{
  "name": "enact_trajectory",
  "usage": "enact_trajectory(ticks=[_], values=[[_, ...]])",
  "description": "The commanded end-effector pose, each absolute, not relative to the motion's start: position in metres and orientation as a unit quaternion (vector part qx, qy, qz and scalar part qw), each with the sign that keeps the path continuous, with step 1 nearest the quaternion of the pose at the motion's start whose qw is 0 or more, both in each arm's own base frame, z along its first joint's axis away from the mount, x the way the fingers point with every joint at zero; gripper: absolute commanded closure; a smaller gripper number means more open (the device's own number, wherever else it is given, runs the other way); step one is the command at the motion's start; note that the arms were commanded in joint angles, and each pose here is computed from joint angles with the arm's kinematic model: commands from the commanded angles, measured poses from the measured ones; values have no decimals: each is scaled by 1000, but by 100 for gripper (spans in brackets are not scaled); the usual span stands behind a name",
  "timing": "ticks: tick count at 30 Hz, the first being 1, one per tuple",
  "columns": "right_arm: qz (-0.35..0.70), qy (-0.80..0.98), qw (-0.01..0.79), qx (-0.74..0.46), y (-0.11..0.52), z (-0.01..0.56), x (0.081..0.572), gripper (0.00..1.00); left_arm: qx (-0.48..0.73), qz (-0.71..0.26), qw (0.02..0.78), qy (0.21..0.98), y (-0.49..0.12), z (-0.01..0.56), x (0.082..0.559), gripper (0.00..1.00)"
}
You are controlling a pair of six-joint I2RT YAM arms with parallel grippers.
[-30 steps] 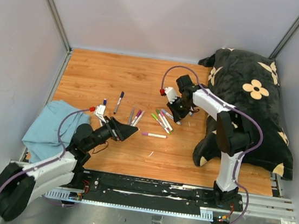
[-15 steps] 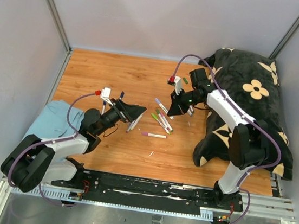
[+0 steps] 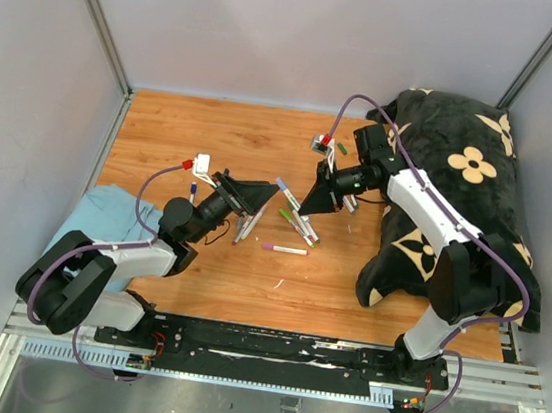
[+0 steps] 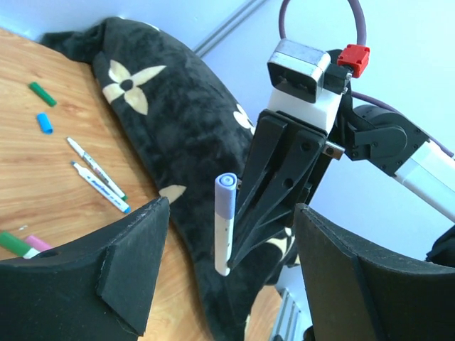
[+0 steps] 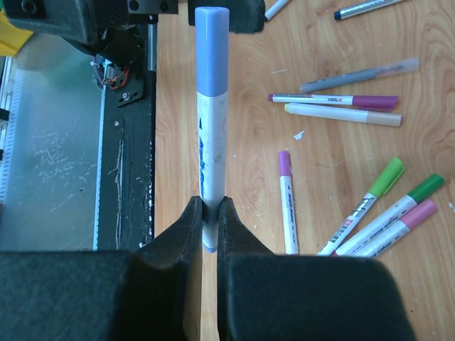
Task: Open the pen caps
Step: Open the pen cap from the pen.
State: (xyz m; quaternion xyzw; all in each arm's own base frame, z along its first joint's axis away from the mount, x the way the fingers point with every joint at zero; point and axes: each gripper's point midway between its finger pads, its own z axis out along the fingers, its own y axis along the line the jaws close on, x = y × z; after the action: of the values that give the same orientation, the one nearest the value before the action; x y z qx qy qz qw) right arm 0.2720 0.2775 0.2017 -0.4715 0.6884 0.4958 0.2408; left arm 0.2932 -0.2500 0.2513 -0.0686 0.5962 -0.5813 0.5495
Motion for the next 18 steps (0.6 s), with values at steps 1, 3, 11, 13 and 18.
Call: enact_trajectory(ticks=[1, 3, 11, 13, 18], values=[[523, 663, 230, -483, 286, 212, 252, 99, -63, -593, 573, 562, -260, 276, 297, 29], [523, 662, 228, -486, 288, 211, 250, 99, -64, -591, 571, 566, -264, 274, 298, 33], [525, 657, 223, -492, 292, 211, 245, 99, -59, -580, 573, 576, -271, 269, 299, 64], [526, 656, 222, -493, 293, 211, 244, 99, -58, -580, 570, 579, -272, 267, 299, 81], [529, 652, 222, -496, 293, 213, 242, 95, -53, -578, 569, 582, -271, 265, 296, 100]])
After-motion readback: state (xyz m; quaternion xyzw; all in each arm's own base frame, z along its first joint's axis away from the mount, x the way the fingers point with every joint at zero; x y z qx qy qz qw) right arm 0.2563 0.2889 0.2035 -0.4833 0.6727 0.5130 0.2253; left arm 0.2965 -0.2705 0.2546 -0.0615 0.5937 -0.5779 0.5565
